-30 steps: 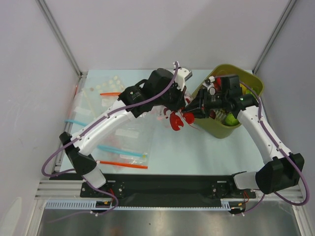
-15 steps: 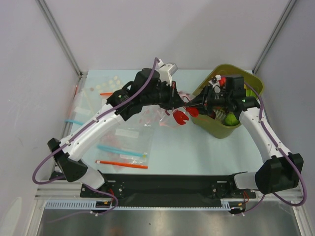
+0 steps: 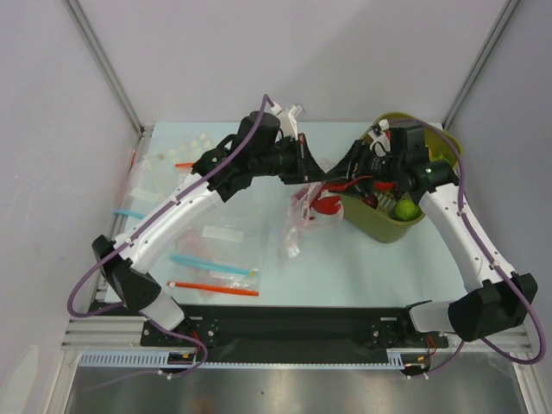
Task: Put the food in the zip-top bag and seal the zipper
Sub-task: Place the fake lobster in the zipper food storage bag.
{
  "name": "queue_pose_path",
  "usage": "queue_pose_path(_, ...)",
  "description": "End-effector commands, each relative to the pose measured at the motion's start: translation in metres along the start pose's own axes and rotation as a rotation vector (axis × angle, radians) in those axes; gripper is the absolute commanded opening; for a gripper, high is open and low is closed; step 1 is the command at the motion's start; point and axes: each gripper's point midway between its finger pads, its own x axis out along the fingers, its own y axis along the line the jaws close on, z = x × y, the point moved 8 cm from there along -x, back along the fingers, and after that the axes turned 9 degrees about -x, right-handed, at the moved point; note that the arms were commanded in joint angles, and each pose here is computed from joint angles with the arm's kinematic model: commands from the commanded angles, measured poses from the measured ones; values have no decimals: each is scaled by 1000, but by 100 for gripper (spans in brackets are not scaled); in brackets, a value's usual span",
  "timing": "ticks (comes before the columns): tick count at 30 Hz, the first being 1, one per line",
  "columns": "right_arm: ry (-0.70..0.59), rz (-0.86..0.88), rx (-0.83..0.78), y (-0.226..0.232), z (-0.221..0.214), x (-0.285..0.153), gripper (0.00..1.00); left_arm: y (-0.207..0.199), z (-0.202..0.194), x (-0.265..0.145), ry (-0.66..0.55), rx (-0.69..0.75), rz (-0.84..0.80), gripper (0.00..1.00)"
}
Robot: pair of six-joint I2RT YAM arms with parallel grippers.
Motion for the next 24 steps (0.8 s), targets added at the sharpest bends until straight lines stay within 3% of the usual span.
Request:
queue_pose_path(1,-71,-46,-103,11,0,-19,52,-9,21,-13,-59,-83,-20,0)
queue_pose_path(9,-106,-134,-157,6,-14,-39,67,7,24,-17,-81,-87,20,0)
queue_pose_path(15,-166,-169,-182,0,-15,-54,64,4,24,-23,-85,-77,15,0)
queue_pose_path(24,-127,-197,-217,-6,-19,-44,57,-1,29,-28,-98,-61,29,0)
